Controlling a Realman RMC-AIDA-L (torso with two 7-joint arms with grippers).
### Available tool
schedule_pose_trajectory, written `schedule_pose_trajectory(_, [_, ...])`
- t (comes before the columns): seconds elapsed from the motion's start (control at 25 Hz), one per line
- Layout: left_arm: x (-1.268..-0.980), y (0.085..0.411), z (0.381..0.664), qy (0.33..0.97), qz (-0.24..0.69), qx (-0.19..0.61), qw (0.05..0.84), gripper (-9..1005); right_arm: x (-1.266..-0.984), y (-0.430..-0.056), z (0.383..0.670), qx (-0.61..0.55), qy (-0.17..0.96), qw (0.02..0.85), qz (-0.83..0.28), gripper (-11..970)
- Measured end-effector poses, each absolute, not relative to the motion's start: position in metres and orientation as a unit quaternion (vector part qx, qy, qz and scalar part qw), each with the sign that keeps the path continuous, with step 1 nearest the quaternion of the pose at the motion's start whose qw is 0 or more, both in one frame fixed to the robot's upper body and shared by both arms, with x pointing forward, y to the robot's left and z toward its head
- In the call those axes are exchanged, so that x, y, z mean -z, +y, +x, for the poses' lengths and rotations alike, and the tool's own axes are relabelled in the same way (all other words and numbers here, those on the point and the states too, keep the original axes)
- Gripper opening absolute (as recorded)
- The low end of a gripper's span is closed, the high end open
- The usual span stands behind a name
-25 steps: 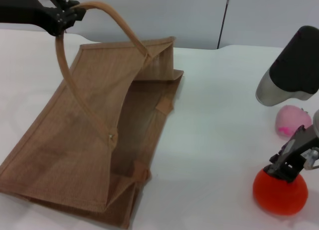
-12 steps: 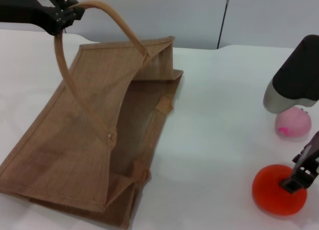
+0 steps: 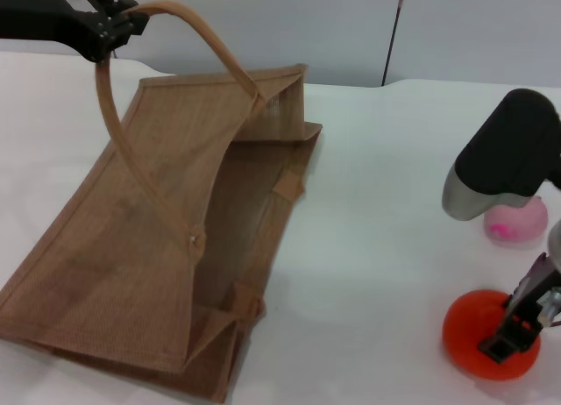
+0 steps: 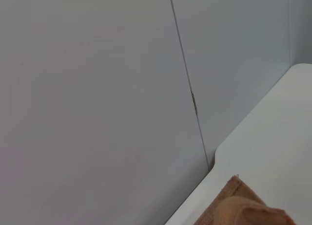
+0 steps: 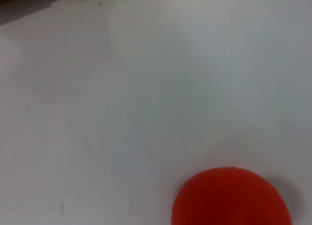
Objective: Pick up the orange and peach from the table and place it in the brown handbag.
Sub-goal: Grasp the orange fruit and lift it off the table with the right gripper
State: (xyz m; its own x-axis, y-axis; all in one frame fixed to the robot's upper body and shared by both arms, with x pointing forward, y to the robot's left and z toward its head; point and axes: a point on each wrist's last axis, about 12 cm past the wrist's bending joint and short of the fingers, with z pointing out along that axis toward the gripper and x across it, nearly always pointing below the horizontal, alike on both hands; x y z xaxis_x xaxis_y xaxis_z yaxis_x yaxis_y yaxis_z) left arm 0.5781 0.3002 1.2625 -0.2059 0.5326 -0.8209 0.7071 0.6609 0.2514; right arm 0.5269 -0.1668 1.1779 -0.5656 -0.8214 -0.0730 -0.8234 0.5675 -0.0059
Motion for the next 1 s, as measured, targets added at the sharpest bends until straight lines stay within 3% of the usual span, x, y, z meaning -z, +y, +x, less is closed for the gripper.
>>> schedule_pose_trajectory(0.36, [-1.257, 0.301, 0.58, 0.775, 0.399, 0.096, 0.48, 123, -1.163, -0.17, 0.539, 0.001, 0.893, 0.016, -0.45, 580])
schedule_pose_trajectory(1.0, [-1.256, 0.301, 0.581, 0.776, 0.396, 0.096, 0.482, 123, -1.162, -0.177, 0.548, 0.016, 0.899, 0.019, -0.437, 536])
